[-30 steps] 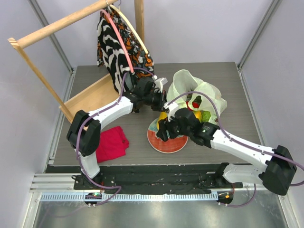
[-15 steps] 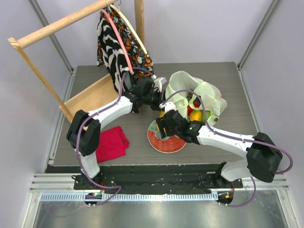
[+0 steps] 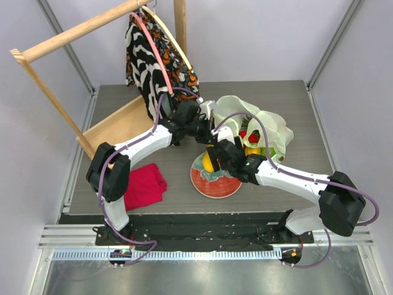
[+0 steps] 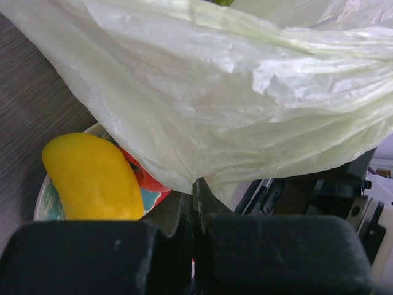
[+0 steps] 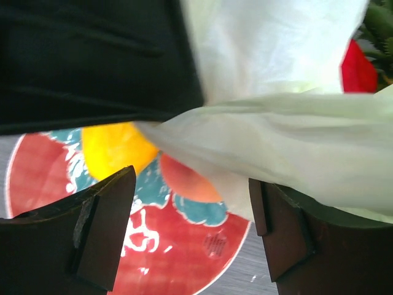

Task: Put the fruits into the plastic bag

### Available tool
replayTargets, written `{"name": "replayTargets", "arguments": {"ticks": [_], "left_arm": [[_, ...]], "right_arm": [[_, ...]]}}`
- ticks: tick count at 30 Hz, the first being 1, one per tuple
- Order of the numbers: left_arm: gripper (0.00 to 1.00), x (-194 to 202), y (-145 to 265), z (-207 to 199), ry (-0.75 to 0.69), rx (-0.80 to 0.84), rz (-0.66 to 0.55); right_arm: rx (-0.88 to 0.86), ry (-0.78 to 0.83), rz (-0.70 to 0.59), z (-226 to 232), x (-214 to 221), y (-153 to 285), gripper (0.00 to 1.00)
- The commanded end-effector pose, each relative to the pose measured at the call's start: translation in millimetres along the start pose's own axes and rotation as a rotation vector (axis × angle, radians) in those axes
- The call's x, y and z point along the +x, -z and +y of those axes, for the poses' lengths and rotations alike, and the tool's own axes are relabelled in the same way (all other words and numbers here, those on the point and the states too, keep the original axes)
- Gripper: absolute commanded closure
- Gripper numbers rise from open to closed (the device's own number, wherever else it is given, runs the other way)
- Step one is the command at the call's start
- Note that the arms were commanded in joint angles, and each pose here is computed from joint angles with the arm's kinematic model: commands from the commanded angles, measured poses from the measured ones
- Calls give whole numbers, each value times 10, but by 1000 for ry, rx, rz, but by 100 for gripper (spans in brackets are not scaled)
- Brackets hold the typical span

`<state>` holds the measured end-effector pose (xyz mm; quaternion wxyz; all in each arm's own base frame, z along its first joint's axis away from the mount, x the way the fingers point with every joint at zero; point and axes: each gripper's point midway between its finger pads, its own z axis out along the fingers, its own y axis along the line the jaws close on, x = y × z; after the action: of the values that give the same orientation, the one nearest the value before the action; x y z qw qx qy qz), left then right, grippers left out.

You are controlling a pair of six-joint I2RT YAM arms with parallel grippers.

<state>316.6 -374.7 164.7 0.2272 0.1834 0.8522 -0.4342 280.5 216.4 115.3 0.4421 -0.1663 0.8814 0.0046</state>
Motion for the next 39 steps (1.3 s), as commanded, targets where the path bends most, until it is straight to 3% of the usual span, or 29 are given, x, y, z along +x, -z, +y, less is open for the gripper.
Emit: {"name": "replayTargets", "arguments": {"ticks": [1, 9, 14, 26, 32, 39], "left_arm": [[100, -167, 127, -231, -39, 55, -47], [100, -166, 121, -209, -43, 47, -48], [100, -154, 112, -198, -37, 44, -43], [100, -185, 146, -230, -51, 46, -54], [100, -181, 147, -237, -51, 50, -52], [100, -189, 160, -244, -54, 49, -55]], "right_arm": [[67, -23, -45, -202, -199, -24, 18], [-238, 12, -101, 330, -295, 263, 21], [-315, 50, -134, 592, -252, 427, 21], [-175, 116, -179, 588, -275, 45, 21], [10, 59, -225, 343, -294, -115, 20], [128, 48, -180, 56, -147, -241, 15]]}}
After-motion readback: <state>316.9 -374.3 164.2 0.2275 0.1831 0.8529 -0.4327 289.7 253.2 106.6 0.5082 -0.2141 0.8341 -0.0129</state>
